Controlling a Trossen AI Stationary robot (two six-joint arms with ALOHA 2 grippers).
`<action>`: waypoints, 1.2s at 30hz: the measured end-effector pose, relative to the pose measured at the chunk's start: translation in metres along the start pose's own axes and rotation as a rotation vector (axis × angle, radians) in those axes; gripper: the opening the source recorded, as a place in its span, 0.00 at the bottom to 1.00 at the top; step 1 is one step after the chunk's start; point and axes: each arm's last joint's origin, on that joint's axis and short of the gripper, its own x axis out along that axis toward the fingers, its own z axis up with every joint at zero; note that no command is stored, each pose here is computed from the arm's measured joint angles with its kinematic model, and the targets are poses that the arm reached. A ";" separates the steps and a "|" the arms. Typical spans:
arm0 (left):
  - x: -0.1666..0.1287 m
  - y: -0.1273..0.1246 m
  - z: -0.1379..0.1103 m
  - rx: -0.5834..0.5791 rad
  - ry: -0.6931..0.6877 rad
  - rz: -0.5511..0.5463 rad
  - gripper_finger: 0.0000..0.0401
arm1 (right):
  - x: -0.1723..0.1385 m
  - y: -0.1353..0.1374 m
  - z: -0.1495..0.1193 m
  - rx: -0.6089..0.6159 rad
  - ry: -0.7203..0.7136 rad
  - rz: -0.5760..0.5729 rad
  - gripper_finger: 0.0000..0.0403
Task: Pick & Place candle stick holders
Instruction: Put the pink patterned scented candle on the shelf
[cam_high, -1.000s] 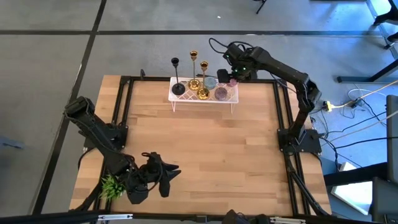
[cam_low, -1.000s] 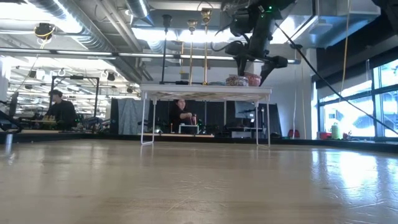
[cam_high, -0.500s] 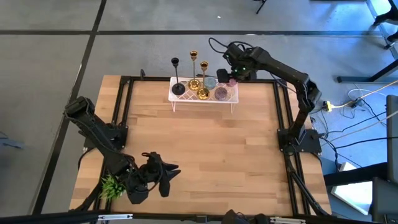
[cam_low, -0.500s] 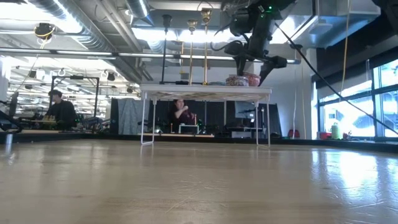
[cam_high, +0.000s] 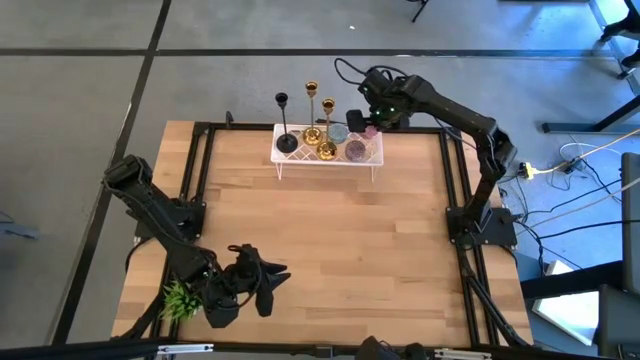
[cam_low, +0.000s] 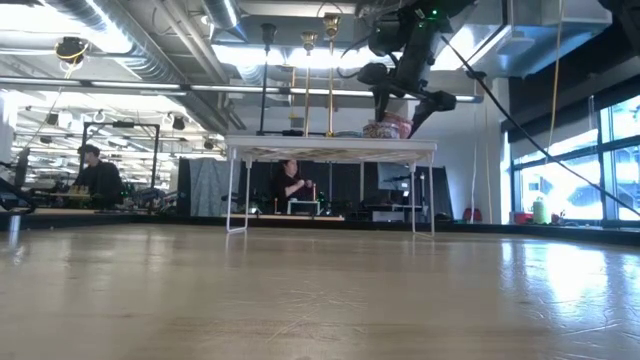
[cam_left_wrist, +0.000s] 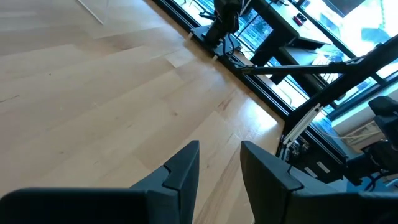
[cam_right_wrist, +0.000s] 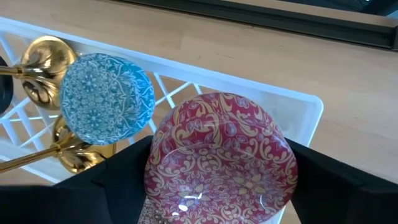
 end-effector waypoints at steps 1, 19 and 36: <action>0.000 0.000 0.000 0.000 0.000 0.000 0.28 | 0.000 0.000 0.000 0.000 -0.001 0.001 0.79; -0.001 0.000 -0.001 0.001 0.002 -0.003 0.28 | 0.003 0.002 -0.001 -0.032 0.001 -0.005 0.80; -0.004 -0.001 -0.002 0.003 0.008 -0.011 0.28 | 0.003 0.002 -0.002 -0.090 0.013 -0.008 0.79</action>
